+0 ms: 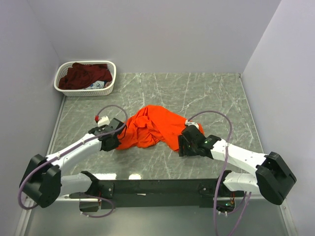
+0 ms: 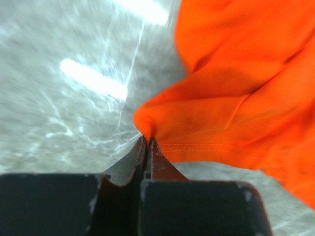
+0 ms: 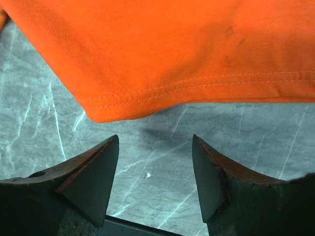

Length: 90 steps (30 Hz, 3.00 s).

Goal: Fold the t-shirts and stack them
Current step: Flatten the tshirt out

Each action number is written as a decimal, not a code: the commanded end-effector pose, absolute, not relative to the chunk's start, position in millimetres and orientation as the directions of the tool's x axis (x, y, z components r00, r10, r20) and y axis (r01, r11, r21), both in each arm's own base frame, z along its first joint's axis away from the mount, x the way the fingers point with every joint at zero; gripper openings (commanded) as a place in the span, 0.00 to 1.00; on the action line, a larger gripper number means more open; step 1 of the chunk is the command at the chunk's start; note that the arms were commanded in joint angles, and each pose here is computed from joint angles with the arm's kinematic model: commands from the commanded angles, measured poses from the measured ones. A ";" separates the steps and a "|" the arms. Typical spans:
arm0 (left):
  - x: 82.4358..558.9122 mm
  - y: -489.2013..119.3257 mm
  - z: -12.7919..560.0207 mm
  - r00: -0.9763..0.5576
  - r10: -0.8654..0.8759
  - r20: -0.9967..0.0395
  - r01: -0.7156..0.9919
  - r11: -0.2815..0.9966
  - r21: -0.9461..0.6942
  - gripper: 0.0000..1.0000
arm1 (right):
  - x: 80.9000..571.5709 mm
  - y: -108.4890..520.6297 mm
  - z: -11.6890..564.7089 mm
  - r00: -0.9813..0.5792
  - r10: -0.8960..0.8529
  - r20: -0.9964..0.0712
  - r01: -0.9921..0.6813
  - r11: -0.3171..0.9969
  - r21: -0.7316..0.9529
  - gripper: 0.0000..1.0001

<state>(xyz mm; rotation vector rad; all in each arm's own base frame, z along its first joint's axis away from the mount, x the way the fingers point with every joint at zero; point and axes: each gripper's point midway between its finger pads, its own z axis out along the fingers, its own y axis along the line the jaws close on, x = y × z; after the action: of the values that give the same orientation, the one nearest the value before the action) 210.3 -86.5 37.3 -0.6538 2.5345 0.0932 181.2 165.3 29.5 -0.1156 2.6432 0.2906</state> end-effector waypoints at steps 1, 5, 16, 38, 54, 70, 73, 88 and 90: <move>231.9 -74.5 87.2 -0.681 -0.389 -0.621 -0.461 0.886 -0.050 0.01 | 193.5 172.7 42.9 -0.859 -0.062 -0.509 -0.168 0.972 0.166 0.68; 242.8 -71.7 109.7 -0.649 -0.355 -0.673 -0.436 0.898 -0.054 0.01 | 198.3 180.0 52.2 -0.847 -0.085 -0.525 -0.195 0.968 0.158 0.67; 255.3 -80.0 120.2 -0.626 -0.298 -0.721 -0.336 0.937 -0.096 0.01 | 217.7 204.8 63.1 -0.815 -0.229 -0.533 -0.254 0.967 -0.027 0.67; 265.0 -69.9 134.6 -0.582 -0.329 -0.744 -0.321 0.933 -0.163 0.01 | 310.7 86.9 99.6 -0.806 -0.063 -0.588 0.119 0.957 -0.264 0.45; 268.3 -73.6 127.9 -0.610 -0.343 -0.715 -0.304 0.934 -0.189 0.01 | 264.4 151.7 91.3 -0.783 -0.205 -0.588 -0.221 0.974 -0.047 0.48; 268.7 -70.9 126.0 -0.612 -0.351 -0.709 -0.312 0.931 -0.191 0.01 | 215.0 175.2 39.5 -0.890 0.020 -0.455 -0.020 0.996 0.084 0.48; 268.2 -70.5 124.8 -0.615 -0.350 -0.706 -0.313 0.931 -0.189 0.01 | 215.2 171.8 33.3 -0.894 0.043 -0.445 0.018 0.998 0.062 0.47; 267.9 -68.5 126.5 -0.607 -0.354 -0.712 -0.319 0.929 -0.190 0.01 | 204.0 160.1 -1.5 -0.917 0.109 -0.383 0.132 0.991 -0.033 0.46; 267.7 -68.1 126.8 -0.607 -0.352 -0.713 -0.319 0.929 -0.188 0.01 | 203.5 159.6 -4.3 -0.919 0.106 -0.380 0.134 0.990 -0.048 0.46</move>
<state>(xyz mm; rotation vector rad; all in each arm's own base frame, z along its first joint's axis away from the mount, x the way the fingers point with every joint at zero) 263.5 -67.9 122.3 -0.4901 2.2864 -0.0434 209.8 171.5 10.8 0.1392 2.7288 0.0158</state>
